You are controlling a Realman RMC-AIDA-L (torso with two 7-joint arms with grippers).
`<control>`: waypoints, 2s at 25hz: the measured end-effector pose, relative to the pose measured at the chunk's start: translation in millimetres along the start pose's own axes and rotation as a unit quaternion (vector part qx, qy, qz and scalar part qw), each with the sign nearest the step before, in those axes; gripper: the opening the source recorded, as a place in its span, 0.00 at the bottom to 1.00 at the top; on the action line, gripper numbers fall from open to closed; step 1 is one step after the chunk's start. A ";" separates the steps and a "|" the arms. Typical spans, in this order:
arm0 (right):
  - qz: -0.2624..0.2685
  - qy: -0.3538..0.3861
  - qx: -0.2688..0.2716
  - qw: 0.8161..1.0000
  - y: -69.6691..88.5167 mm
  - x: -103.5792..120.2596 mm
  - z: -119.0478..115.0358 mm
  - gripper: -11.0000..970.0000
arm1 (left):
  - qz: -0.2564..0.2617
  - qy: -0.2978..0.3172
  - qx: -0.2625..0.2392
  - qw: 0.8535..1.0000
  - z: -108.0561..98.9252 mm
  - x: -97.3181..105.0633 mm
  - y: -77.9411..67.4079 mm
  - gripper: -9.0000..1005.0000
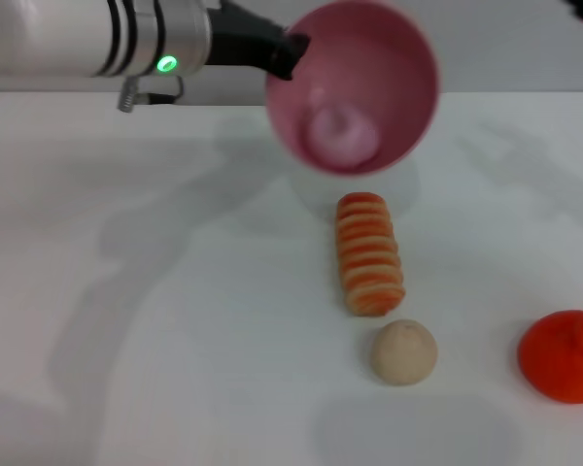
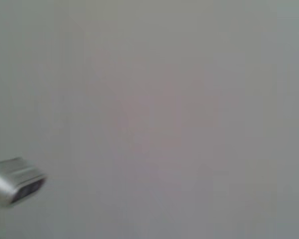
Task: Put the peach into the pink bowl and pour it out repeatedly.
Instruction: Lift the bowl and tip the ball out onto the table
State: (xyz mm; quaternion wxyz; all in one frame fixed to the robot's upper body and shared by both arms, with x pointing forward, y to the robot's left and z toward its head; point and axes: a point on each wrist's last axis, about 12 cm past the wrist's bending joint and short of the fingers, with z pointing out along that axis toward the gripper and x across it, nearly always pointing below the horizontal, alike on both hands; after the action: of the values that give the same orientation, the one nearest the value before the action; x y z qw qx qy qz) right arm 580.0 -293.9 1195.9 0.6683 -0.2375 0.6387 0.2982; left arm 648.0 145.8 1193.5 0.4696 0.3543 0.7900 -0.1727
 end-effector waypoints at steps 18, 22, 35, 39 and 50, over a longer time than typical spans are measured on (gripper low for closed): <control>0.002 -0.128 0.126 0.984 -30.6 18.1 -68.6 0.44 | 0.115 -0.148 -0.016 0.982 22.0 20.1 -66.5 0.05; 0.005 -0.127 0.122 0.984 -30.0 19.2 -66.1 0.44 | 0.184 -0.152 -0.011 0.971 22.9 19.0 -80.4 0.05; 0.008 -0.137 0.135 0.981 -32.2 19.3 -74.9 0.44 | 0.268 -0.152 -0.064 0.949 29.0 19.2 -100.6 0.05; 0.010 -0.139 0.139 0.980 -33.0 19.7 -77.1 0.44 | 0.309 -0.157 -0.117 0.931 26.9 17.8 -107.2 0.05; 0.015 -0.139 0.140 0.980 -33.7 21.5 -76.4 0.43 | 0.398 -0.182 -0.204 0.876 20.2 23.6 -131.7 0.05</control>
State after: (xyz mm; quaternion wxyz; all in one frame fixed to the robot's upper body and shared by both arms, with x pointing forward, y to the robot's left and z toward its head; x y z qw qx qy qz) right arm 549.4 -369.1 1166.9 0.7728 -0.0881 0.5785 0.2456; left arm 558.2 52.1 1155.2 0.6963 0.4971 0.5006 0.1321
